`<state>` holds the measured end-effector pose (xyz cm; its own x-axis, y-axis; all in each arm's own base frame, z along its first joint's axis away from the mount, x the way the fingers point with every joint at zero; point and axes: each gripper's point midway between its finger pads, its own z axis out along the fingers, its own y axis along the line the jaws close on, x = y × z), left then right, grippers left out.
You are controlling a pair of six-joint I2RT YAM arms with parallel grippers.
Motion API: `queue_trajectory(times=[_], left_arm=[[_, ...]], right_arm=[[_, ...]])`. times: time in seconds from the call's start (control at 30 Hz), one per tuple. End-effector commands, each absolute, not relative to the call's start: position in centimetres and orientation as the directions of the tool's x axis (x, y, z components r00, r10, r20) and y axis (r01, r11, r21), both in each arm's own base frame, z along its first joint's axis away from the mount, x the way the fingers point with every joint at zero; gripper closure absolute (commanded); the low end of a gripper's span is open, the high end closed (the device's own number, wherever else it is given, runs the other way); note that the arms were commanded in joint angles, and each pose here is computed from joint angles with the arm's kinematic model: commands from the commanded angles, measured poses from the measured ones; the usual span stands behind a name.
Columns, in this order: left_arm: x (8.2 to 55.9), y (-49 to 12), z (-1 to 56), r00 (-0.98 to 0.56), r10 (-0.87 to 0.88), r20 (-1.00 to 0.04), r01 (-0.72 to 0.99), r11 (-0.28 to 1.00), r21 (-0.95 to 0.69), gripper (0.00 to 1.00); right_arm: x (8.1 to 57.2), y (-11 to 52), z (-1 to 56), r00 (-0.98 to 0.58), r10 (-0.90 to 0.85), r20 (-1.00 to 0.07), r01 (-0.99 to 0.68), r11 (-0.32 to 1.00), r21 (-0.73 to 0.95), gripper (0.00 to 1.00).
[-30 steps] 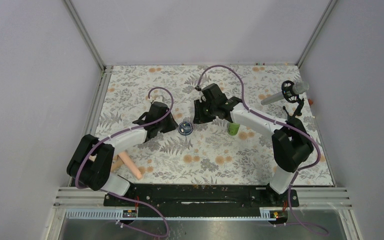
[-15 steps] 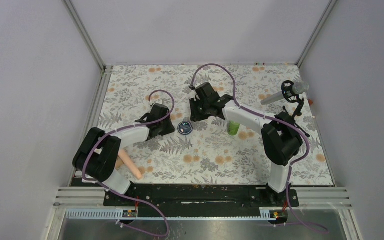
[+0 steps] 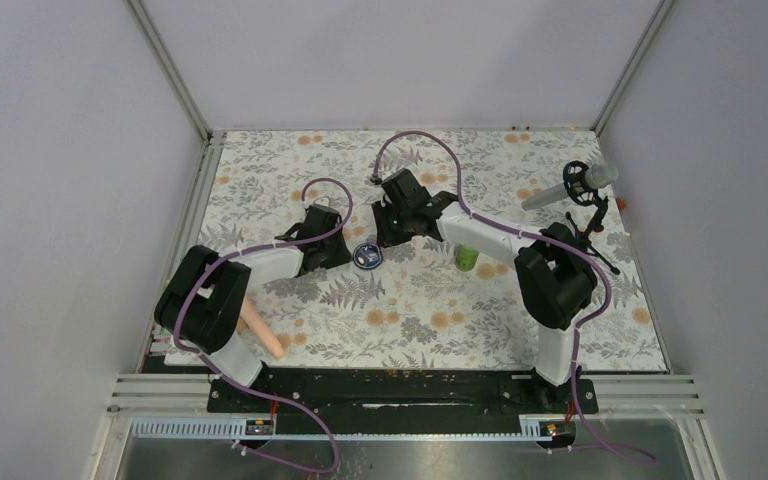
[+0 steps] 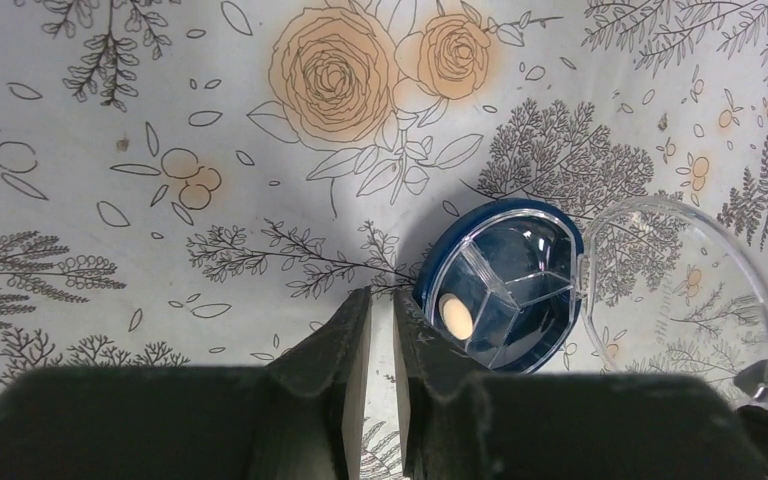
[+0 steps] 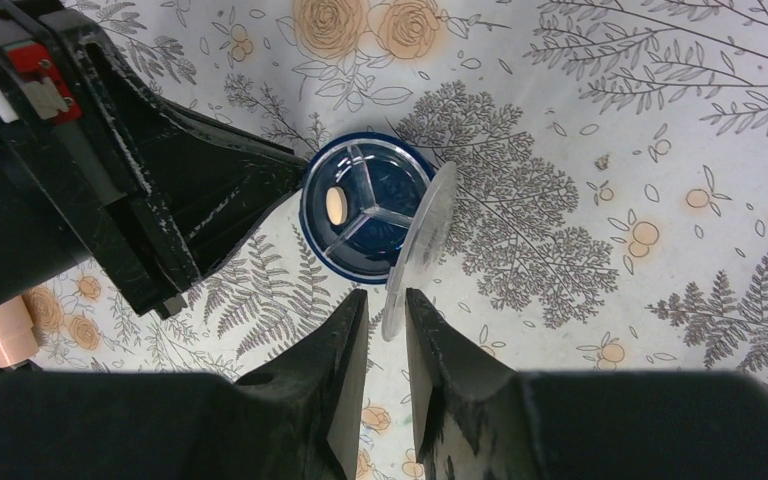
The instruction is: Sort the pills into containers
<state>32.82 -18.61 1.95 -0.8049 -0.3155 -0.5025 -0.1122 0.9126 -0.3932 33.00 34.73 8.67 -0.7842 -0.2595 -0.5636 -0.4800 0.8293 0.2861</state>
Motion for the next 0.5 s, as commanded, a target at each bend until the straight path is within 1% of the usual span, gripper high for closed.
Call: queue_trajectory(times=[0.0, 0.1, 0.13, 0.2, 0.23, 0.27, 0.3, 0.37, 0.47], left_arm=[[33.7, -19.9, 2.4, -0.806, -0.313, -0.502, -0.071, 0.894, -0.442, 0.86], [33.6, -20.0, 2.2, -0.807, -0.316, -0.499, -0.073, 0.892, -0.446, 0.86], [33.6, -20.0, 2.3, -0.806, -0.318, -0.499, -0.073, 0.891, -0.449, 0.86], [33.6, -20.0, 2.3, -0.806, -0.320, -0.498, -0.074, 0.889, -0.452, 0.86], [33.6, -20.0, 2.3, -0.805, -0.322, -0.498, -0.075, 0.888, -0.453, 0.86], [33.6, -19.9, 2.4, -0.804, -0.325, -0.498, -0.077, 0.887, -0.455, 0.86], [33.7, -19.8, 2.4, -0.801, -0.331, -0.499, -0.083, 0.886, -0.456, 0.86], [33.8, -19.4, 2.7, -0.787, -0.354, -0.505, -0.100, 0.881, -0.462, 0.86], [33.9, -19.0, 3.4, -0.770, -0.384, -0.509, -0.111, 0.867, -0.486, 0.86]], right_arm=[[32.8, 36.8, 9.6, -0.750, -0.294, -0.593, -0.534, 0.797, 0.281, 0.73], [32.4, 37.5, 9.4, -0.749, -0.312, -0.584, -0.549, 0.786, 0.284, 0.72], [32.2, 37.8, 9.2, -0.752, -0.317, -0.578, -0.553, 0.781, 0.292, 0.70], [31.8, 38.3, 8.7, -0.762, -0.324, -0.561, -0.561, 0.763, 0.320, 0.61], [31.5, 38.7, 8.5, -0.768, -0.318, -0.555, -0.560, 0.755, 0.342, 0.53], [31.3, 39.0, 8.2, -0.776, -0.310, -0.549, -0.556, 0.748, 0.364, 0.48], [31.1, 39.3, 8.1, -0.783, -0.300, -0.545, -0.552, 0.740, 0.384, 0.45], [30.8, 39.7, 8.1, -0.793, -0.283, -0.539, -0.543, 0.729, 0.416, 0.43], [31.3, 39.3, 8.5, -0.794, -0.258, -0.551, -0.525, 0.748, 0.406, 0.43]])
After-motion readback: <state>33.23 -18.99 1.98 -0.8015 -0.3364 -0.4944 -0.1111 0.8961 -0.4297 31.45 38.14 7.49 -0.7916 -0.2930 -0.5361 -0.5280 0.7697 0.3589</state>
